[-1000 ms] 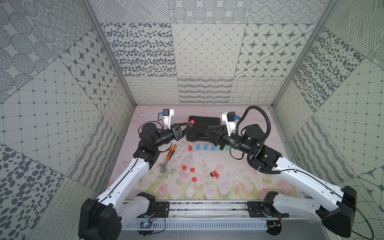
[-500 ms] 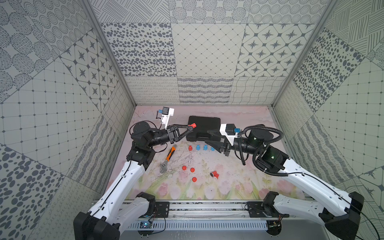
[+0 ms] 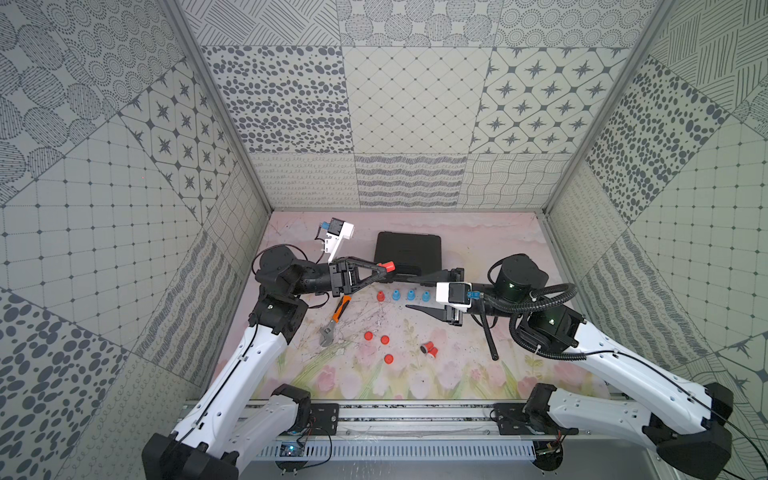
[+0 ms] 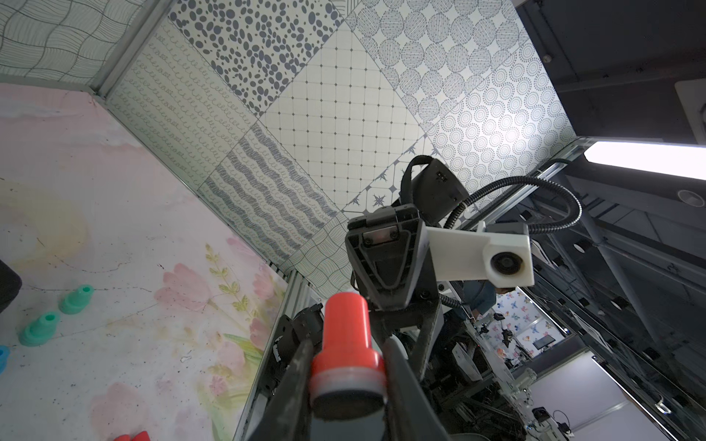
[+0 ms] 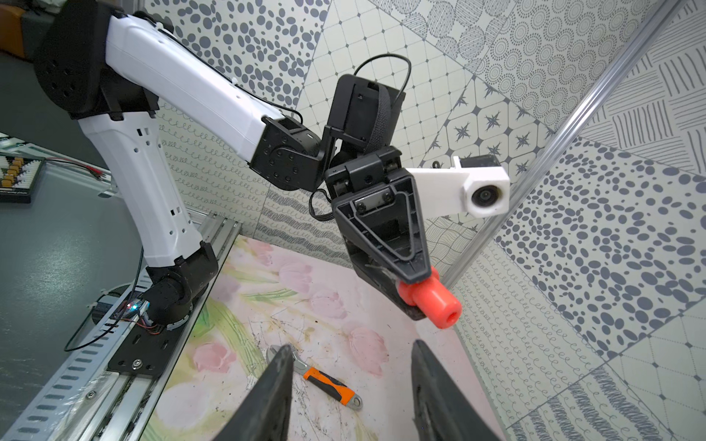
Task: Close the stamp cap
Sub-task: Pick up the stamp from the center of the board.
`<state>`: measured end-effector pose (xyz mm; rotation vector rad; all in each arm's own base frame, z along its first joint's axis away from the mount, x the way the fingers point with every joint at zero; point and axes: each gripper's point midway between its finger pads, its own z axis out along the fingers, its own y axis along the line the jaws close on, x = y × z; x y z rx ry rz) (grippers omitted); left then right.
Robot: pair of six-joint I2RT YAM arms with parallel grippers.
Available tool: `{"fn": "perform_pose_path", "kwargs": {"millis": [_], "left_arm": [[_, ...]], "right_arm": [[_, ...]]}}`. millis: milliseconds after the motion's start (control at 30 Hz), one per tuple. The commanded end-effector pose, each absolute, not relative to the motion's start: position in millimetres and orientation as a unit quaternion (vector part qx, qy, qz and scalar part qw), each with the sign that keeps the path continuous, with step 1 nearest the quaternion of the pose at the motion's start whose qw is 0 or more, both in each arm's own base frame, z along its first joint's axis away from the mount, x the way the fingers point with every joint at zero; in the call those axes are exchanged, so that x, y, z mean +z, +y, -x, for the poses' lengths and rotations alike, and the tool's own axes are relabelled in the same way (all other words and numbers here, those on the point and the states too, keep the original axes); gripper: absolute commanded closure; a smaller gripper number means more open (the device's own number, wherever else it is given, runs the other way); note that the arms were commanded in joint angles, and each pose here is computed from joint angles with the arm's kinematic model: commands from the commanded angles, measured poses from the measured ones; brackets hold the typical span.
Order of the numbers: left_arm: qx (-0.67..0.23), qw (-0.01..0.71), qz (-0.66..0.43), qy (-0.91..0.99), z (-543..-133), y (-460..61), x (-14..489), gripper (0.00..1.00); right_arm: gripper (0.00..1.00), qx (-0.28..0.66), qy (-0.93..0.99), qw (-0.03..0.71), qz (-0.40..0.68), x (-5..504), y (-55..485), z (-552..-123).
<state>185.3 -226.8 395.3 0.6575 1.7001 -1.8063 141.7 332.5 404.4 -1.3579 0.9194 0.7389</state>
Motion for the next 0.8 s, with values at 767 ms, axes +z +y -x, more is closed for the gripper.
{"fn": "perform_pose_path", "kwargs": {"millis": [767], "left_arm": [[-0.692, 0.223, -0.386, 0.568, -115, -235, 406, 0.89]], "right_arm": [[0.74, 0.301, 0.324, 0.646, 0.622, 428, 367, -130]]}}
